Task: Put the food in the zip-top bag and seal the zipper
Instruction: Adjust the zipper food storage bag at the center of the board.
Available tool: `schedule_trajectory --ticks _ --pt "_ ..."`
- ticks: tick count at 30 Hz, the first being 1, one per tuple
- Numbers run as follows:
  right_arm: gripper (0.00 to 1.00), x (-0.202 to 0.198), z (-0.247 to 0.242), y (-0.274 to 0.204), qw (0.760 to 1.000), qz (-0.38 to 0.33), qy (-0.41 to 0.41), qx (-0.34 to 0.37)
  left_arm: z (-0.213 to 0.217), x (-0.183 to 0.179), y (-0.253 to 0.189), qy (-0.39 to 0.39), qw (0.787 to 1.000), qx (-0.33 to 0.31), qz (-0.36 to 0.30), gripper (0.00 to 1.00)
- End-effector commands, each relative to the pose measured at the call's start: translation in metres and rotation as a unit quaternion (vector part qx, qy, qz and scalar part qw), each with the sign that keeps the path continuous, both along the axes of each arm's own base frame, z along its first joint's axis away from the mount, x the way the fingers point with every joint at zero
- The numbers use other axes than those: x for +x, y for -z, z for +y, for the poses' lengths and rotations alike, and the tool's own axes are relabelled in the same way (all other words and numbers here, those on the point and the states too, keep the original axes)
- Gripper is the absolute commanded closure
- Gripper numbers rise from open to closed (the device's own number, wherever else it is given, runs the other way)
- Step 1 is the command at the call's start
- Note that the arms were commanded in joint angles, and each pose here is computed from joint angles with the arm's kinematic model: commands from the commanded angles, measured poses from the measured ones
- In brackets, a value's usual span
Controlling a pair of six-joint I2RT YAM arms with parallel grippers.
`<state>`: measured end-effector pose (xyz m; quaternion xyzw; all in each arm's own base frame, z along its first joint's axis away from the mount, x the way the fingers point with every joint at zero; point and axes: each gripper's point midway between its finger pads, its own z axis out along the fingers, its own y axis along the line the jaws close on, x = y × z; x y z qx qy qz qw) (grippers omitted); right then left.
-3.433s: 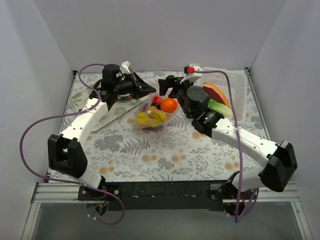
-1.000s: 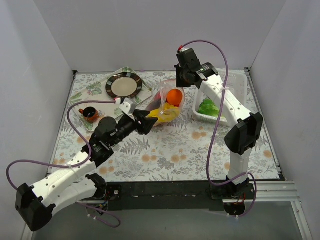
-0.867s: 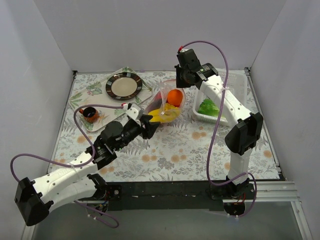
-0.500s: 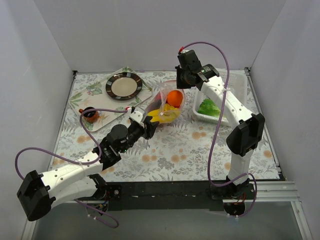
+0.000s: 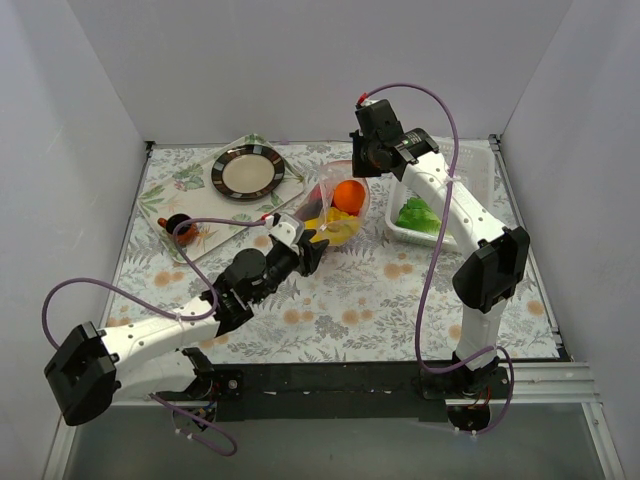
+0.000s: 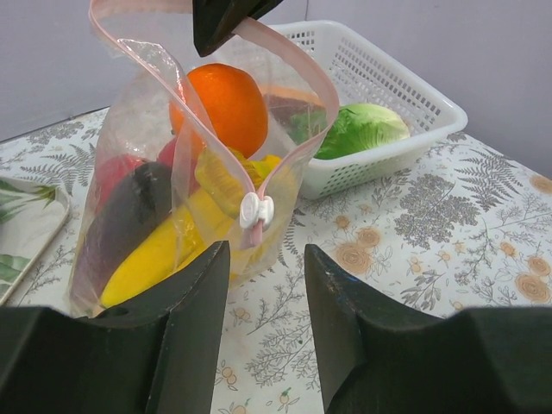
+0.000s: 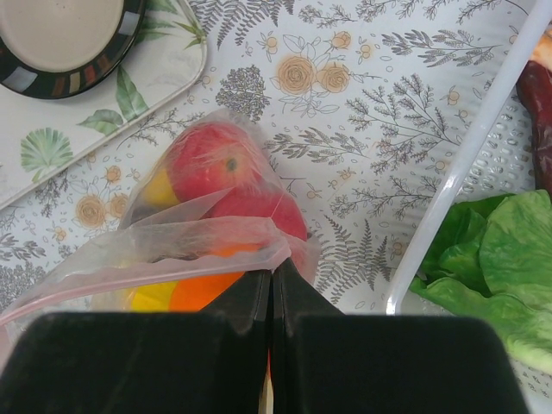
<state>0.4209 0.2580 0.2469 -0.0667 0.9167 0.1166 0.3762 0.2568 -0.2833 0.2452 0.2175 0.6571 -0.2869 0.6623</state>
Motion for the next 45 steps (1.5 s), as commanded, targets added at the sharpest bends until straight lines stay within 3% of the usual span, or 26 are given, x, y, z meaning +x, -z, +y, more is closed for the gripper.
schedule_trajectory --ticks 1,9,16,25,30,35,39,43,45 --pt "0.99 -0.004 -0.002 -0.036 0.999 -0.035 0.003 0.032 0.002 0.005 -0.008 -0.018 0.999 -0.017 -0.024 0.61" --pt "0.99 -0.006 -0.003 -0.035 0.999 -0.033 0.002 0.029 0.012 0.012 -0.005 -0.05 0.997 -0.039 -0.045 0.69" --pt "0.99 -0.008 -0.002 -0.031 0.999 -0.026 -0.003 0.029 0.012 0.009 -0.012 -0.045 0.994 -0.068 -0.069 0.7" --pt "0.99 -0.01 -0.003 -0.037 0.999 -0.031 -0.004 0.032 0.008 0.008 -0.001 -0.035 0.993 -0.063 -0.091 0.78" --pt "0.99 -0.012 -0.004 -0.04 0.999 -0.03 -0.005 0.033 0.007 0.011 -0.003 -0.041 0.992 -0.068 -0.096 0.69" --pt "0.99 -0.014 -0.004 -0.04 0.999 -0.03 -0.006 0.034 0.005 0.015 -0.001 -0.047 0.992 -0.062 -0.102 0.71" --pt "0.99 -0.015 -0.005 -0.042 0.999 -0.031 -0.007 0.034 0.01 0.017 -0.001 -0.059 0.991 -0.067 -0.105 0.81" --pt "0.99 -0.017 -0.005 -0.043 0.999 -0.031 -0.009 0.035 0.01 0.02 -0.003 -0.064 0.99 -0.066 -0.106 1.0" --pt "0.99 -0.019 -0.006 -0.039 0.999 -0.027 -0.01 0.033 0.013 0.02 -0.008 -0.072 0.988 -0.074 -0.111 1.0"
